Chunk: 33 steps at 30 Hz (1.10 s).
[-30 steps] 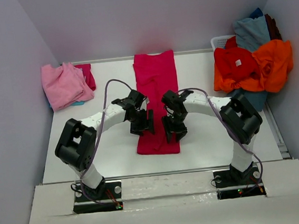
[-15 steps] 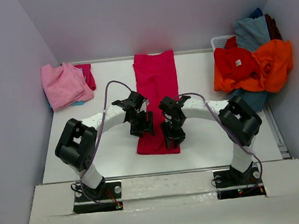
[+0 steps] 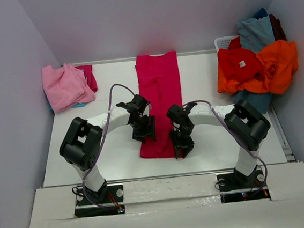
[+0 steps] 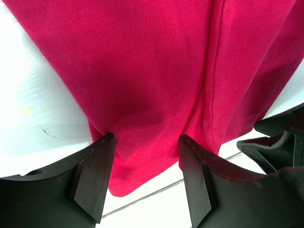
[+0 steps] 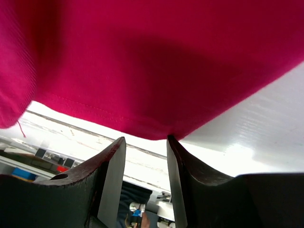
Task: Fold and stack the t-shirts
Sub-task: Fold the tshirt
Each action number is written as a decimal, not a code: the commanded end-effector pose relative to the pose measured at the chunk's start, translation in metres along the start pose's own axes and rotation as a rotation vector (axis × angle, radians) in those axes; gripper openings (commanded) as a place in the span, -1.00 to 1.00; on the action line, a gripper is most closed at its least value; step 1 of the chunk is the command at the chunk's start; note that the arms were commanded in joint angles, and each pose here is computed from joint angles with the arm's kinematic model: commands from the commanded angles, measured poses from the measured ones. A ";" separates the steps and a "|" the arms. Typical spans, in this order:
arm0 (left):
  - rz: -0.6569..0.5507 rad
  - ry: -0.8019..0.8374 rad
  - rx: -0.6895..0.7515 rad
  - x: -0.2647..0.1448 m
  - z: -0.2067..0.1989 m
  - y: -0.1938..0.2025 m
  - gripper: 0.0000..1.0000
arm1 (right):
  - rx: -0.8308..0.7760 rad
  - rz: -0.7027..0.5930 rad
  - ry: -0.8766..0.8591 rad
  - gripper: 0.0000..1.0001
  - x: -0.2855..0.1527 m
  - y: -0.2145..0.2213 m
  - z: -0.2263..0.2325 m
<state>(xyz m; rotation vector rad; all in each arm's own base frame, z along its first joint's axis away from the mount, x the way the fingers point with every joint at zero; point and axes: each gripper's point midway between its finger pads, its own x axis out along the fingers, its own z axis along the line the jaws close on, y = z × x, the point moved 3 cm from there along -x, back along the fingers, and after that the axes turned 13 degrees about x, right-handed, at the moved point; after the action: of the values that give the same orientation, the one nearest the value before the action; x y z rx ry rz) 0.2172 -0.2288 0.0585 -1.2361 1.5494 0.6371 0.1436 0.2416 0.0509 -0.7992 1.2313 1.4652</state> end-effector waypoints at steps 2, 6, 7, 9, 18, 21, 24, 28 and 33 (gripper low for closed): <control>0.005 -0.004 0.024 -0.006 -0.003 -0.002 0.34 | 0.001 -0.021 0.003 -0.08 -0.001 0.007 -0.005; 0.011 -0.005 0.023 -0.005 -0.002 -0.001 0.34 | 0.012 -0.026 0.018 -0.08 0.000 0.009 -0.011; 0.009 -0.007 0.023 -0.006 -0.002 -0.001 0.34 | 0.015 -0.030 0.022 -0.08 0.000 0.009 -0.012; 0.002 -0.011 0.025 -0.008 -0.002 -0.001 0.34 | 0.014 -0.041 0.019 -0.08 -0.002 0.009 -0.013; 0.014 -0.006 0.016 -0.007 0.000 0.009 0.34 | 0.010 -0.129 -0.060 -0.08 -0.032 0.005 0.010; 0.009 -0.008 0.017 -0.008 -0.001 0.007 0.34 | -0.007 -0.163 -0.090 -0.08 -0.047 -0.003 0.027; 0.005 -0.005 0.018 -0.009 -0.002 0.005 0.34 | -0.019 -0.177 -0.105 -0.08 -0.053 -0.012 0.040; 0.002 -0.006 0.019 -0.010 -0.002 0.004 0.34 | -0.026 -0.163 -0.106 -0.08 -0.047 -0.023 0.051; 0.001 -0.004 0.021 -0.011 -0.003 0.004 0.34 | -0.035 -0.143 -0.109 -0.08 -0.034 -0.032 0.057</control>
<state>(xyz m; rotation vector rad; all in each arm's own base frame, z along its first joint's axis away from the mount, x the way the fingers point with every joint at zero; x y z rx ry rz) 0.2145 -0.2256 0.0573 -1.2188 1.5515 0.6525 0.1857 0.2743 0.0935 -0.8047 1.0624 1.3744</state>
